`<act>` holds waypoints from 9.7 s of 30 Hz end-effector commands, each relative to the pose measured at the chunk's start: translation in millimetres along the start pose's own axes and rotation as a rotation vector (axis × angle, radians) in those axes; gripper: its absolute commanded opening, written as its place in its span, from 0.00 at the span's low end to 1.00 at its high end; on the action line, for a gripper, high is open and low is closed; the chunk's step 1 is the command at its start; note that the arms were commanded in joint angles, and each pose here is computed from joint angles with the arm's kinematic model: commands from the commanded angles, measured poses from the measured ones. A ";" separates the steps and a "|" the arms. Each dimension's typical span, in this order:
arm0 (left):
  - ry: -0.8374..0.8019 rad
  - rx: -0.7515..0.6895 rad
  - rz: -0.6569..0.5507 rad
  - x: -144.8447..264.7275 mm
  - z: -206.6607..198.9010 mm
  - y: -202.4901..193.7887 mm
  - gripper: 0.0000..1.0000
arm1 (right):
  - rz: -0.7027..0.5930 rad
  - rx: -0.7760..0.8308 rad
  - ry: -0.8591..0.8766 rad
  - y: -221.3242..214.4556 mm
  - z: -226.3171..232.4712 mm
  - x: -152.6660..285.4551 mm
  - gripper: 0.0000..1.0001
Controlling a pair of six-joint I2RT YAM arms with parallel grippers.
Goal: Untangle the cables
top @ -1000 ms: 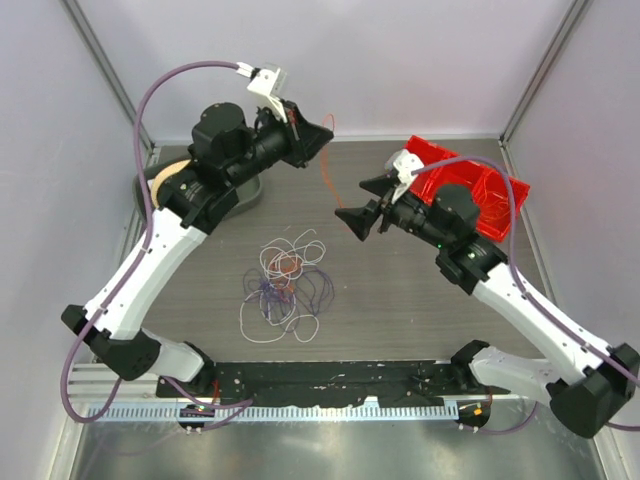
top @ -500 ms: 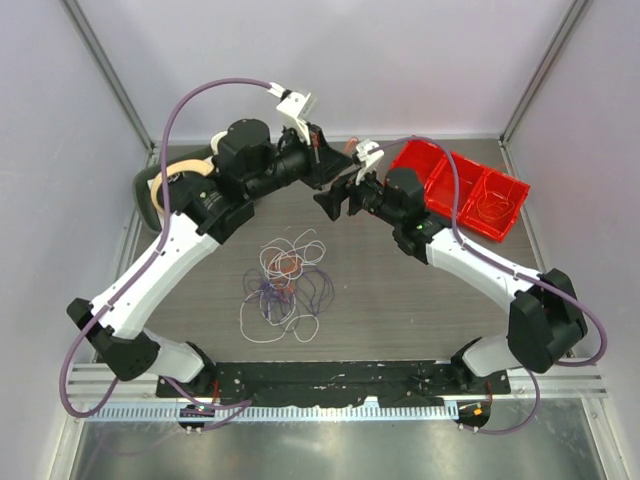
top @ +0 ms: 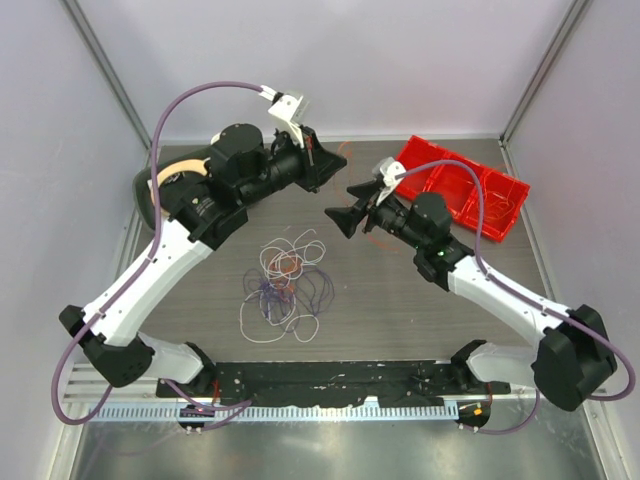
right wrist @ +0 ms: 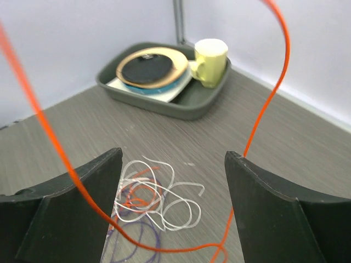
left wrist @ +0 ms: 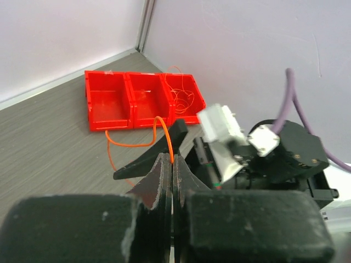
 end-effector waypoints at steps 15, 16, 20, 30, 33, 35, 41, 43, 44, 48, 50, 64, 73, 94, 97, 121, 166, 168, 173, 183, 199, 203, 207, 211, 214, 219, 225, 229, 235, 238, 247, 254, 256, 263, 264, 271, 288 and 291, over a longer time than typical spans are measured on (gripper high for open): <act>-0.042 -0.013 -0.057 25.4 -14.9 24.8 0.00 | -0.156 0.028 -0.004 14.2 -4.3 -15.0 0.84; -0.040 -0.011 -0.059 27.0 -14.7 25.4 0.00 | -0.168 0.023 -0.036 13.3 -9.0 -15.4 0.85; -0.085 -0.009 -0.053 29.1 -21.8 25.3 0.00 | -0.158 0.026 -0.021 16.1 -11.1 -30.6 0.85; -0.025 -0.014 -0.065 34.4 -15.2 21.9 0.00 | -0.141 -0.038 -0.057 9.3 -21.0 -53.8 0.01; 0.096 -0.007 -0.068 37.0 2.6 7.3 0.00 | -0.186 -0.047 -0.123 23.2 -21.8 -34.1 0.01; 0.229 0.025 -0.103 47.3 18.8 1.2 0.01 | -0.195 -0.052 -0.167 34.9 -20.8 -17.6 0.01; 0.480 0.153 -0.062 58.0 56.6 -74.5 0.97 | -0.015 -0.054 -0.416 50.5 -49.4 21.2 0.01; 0.449 0.166 -0.009 60.3 54.4 -99.7 1.00 | 0.049 -0.067 -0.539 57.2 -73.0 42.9 0.01; 0.412 0.186 0.014 60.4 50.0 -108.0 1.00 | 0.071 -0.069 -0.565 58.3 -80.9 50.4 0.01; 0.426 0.227 0.083 71.2 54.5 -156.4 1.00 | 0.106 -0.076 -0.749 60.9 -130.9 90.0 0.01; 0.467 0.255 0.105 74.8 59.5 -172.0 1.00 | 0.095 -0.083 -0.862 62.3 -157.8 109.2 0.01; 0.750 0.217 0.322 77.8 98.5 -253.0 1.00 | 0.059 -0.087 -1.187 64.7 -296.9 155.5 0.01; 0.755 0.209 0.315 76.7 100.8 -255.1 1.00 | -0.137 -0.168 -1.065 58.0 -352.9 151.6 0.01; 0.766 0.205 0.334 72.6 103.4 -264.4 1.00 | -0.003 -0.274 -1.293 -24.0 -418.3 216.0 0.04; 0.770 0.206 0.335 71.9 104.3 -265.5 1.00 | 0.062 -0.318 -1.304 -40.7 -423.0 216.3 0.05; 0.745 0.224 0.342 70.7 100.4 -264.7 1.00 | 0.074 -0.386 -1.413 -13.0 -410.8 220.5 0.45; 0.692 0.227 0.349 71.0 94.0 -262.9 1.00 | 1.064 -0.193 -1.608 -2.8 -343.6 242.1 0.87; 0.691 0.226 0.350 71.1 94.2 -263.6 1.00 | 1.099 -0.165 -1.669 -0.4 -341.6 250.6 0.87; 0.609 0.235 0.303 58.4 86.7 -252.5 1.00 | 1.093 -0.131 -1.696 4.7 -338.2 255.1 0.87; 0.012 0.258 0.108 -45.3 21.3 -156.4 1.00 | 0.751 -0.039 -1.270 31.8 -294.0 172.9 0.81; -0.200 0.298 0.118 -115.1 -9.7 -145.2 1.00 | 0.421 -0.107 -0.729 50.3 -177.5 103.0 0.71; -0.137 0.197 0.105 -127.1 -12.2 -150.7 1.00 | 0.415 -0.147 -0.617 42.3 -157.9 92.4 0.70; -0.088 0.108 0.071 -137.6 -5.5 -150.7 1.00 | 0.429 -0.132 -0.582 34.0 -146.0 92.1 0.70; -0.085 0.048 0.048 -142.2 -3.0 -144.1 1.00 | 0.459 -0.110 -0.573 21.4 -140.2 99.0 0.70; -0.104 0.012 0.036 -141.8 -4.4 -140.3 1.00 | 0.457 -0.094 -0.572 22.9 -137.1 99.2 0.70; -0.118 -0.044 0.037 -146.0 -3.1 -142.5 1.00 | 0.455 -0.095 -0.530 22.7 -123.5 93.7 0.70; -0.146 -0.047 0.028 -150.6 -6.0 -142.3 0.77 | 0.445 -0.093 -0.465 25.9 -108.2 89.0 0.69; -0.189 -0.061 0.053 -144.3 -8.9 -151.7 0.75 | 0.408 -0.103 -0.479 36.4 -105.2 89.4 0.70; -0.236 -0.126 0.103 -103.1 -8.0 -190.9 1.00 | 0.391 -0.138 -0.520 51.6 -103.9 90.9 0.68; -0.228 -0.104 0.090 -78.9 -9.2 -193.2 1.00 | 0.390 -0.136 -0.522 54.1 -102.7 91.5 0.68; -0.240 -0.104 0.112 -101.0 -4.7 -217.1 1.00 | 0.367 -0.191 -0.473 62.4 -88.0 85.1 0.66; -0.093 -0.155 0.110 -136.8 19.2 -224.7 1.00 | 0.329 -0.200 -0.452 75.6 -78.0 87.3 0.66; -0.038 -0.170 0.098 -143.5 27.1 -223.6 1.00 | 0.322 -0.200 -0.444 77.3 -75.1 88.4 0.66; 0.053 -0.157 0.049 -124.9 34.3 -206.0 0.00 | 0.358 -0.221 -0.634 58.6 -93.1 104.8 0.69; 0.092 -0.157 0.050 -118.8 38.0 -204.8 0.00 | 0.423 -0.246 -0.689 40.6 -99.9 108.5 0.70; 0.441 -0.160 0.128 -70.8 77.4 -182.1 0.00 | 0.608 -0.328 -0.729 -42.8 -102.0 131.1 0.78; 0.148 -0.073 0.417 -12.2 39.9 -165.2 0.00 | 0.098 0.323 0.187 19.2 -25.4 93.3 0.87; -0.045 -0.056 0.413 -2.0 15.7 -171.6 0.00 | 0.076 0.408 0.288 24.4 -22.1 84.1 0.89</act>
Point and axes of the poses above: each gripper's point midway between its finger pads, its own x axis back along the fingers, its own z axis along the line the jaws close on, y = z × x, the point moved 5 cm from there along x, back along the fingers, and after that the axes turned 7 degrees about -x, right-handed, at the moved point
